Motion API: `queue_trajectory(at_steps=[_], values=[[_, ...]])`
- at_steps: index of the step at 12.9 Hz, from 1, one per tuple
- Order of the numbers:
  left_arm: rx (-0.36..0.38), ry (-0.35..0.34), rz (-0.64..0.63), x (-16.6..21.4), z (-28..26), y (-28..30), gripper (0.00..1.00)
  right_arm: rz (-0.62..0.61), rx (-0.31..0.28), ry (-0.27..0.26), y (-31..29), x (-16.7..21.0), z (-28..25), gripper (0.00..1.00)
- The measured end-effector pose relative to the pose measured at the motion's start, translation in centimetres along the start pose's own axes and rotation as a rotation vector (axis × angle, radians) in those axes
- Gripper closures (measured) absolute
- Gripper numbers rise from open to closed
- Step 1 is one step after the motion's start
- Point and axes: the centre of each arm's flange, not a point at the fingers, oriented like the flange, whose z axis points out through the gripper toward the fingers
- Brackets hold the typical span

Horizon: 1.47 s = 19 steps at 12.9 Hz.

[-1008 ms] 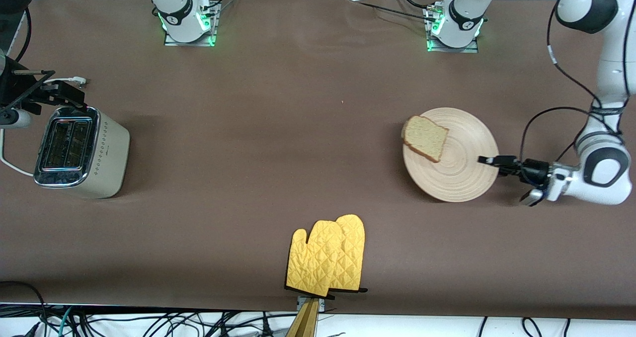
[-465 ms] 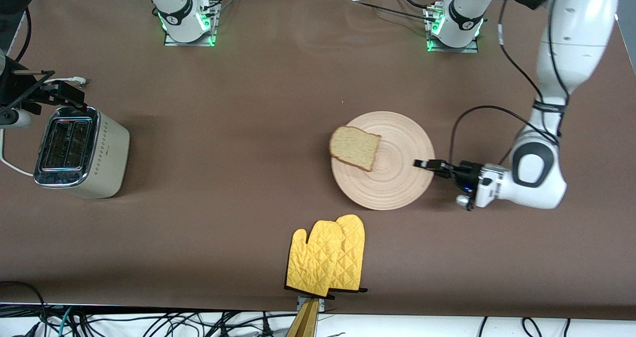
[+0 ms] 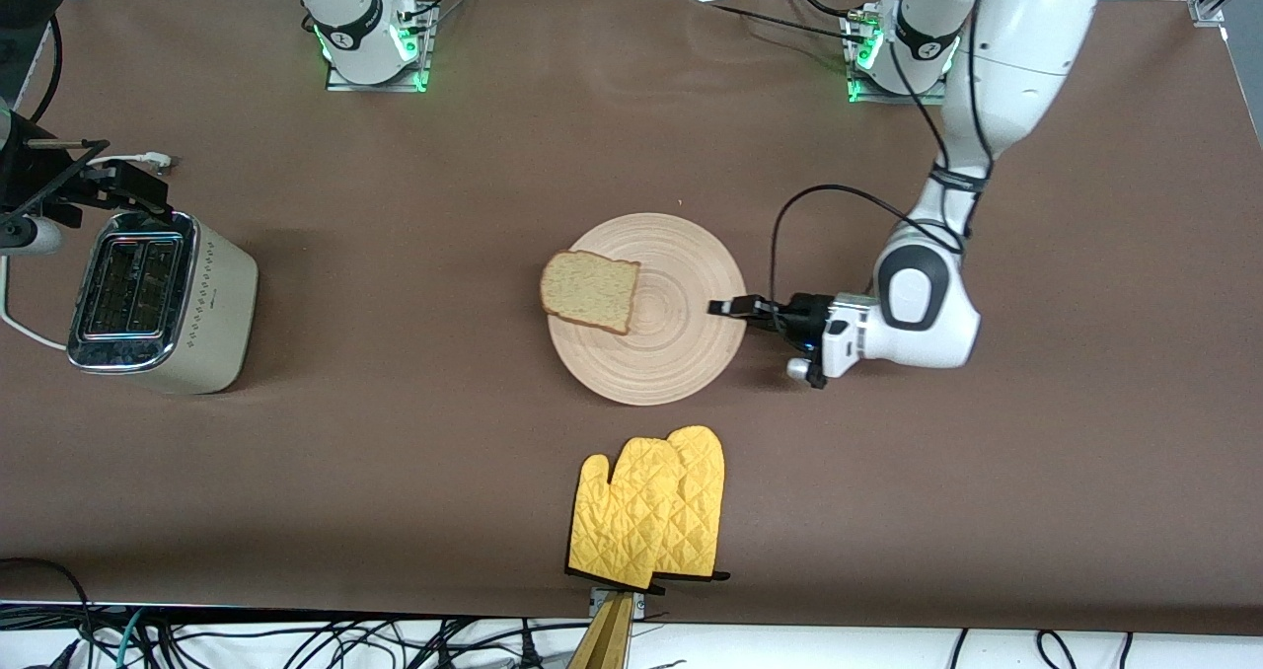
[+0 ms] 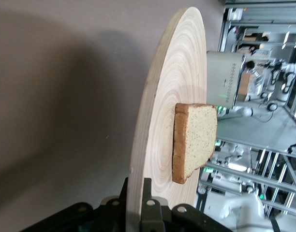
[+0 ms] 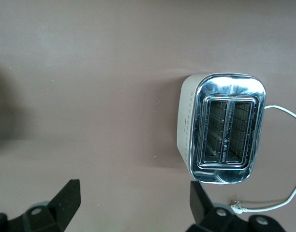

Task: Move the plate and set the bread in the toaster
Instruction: 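Slide the plate with bread toward the table middle with the left gripper, then reach the right gripper to the bread while the left gripper withdraws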

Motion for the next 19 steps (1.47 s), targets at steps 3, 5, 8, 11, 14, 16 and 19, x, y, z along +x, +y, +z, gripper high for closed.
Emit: queue_trajectory(at_steps=[3, 5, 8, 11, 14, 16, 19], values=[[-0.011, 0.045, 0.006, -1.3, 7.3, -1.1, 0.91, 0.000, 0.000, 0.000, 0.0, 0.0, 0.0, 0.00], [-0.002, 0.068, 0.009, -2.3, 10.5, -2.3, 0.91, 0.000, 0.000, 0.000, 0.0, 0.0, 0.0, 0.00], [0.009, 0.076, 0.015, -2.8, 12.0, -3.1, 0.91, 0.000, 0.000, 0.000, 0.0, 0.0, 0.0, 0.00], [0.011, 0.083, 0.015, -2.5, 11.6, -3.2, 0.84, -0.006, 0.002, -0.015, -0.4, 0.0, 0.4, 0.00], [0.009, 0.086, 0.013, -2.5, 11.4, -3.2, 0.54, -0.044, 0.100, -0.145, -4.4, 0.5, 5.4, 0.00], [0.001, 0.098, 0.011, -2.3, 10.5, -2.9, 0.32, -0.018, 0.174, -0.225, -7.0, 1.2, 10.3, 0.00], [-0.010, 0.183, -0.010, -1.9, 4.3, -2.2, 0.00, 0.075, 0.332, -0.215, -8.5, 2.1, 19.4, 0.00]])
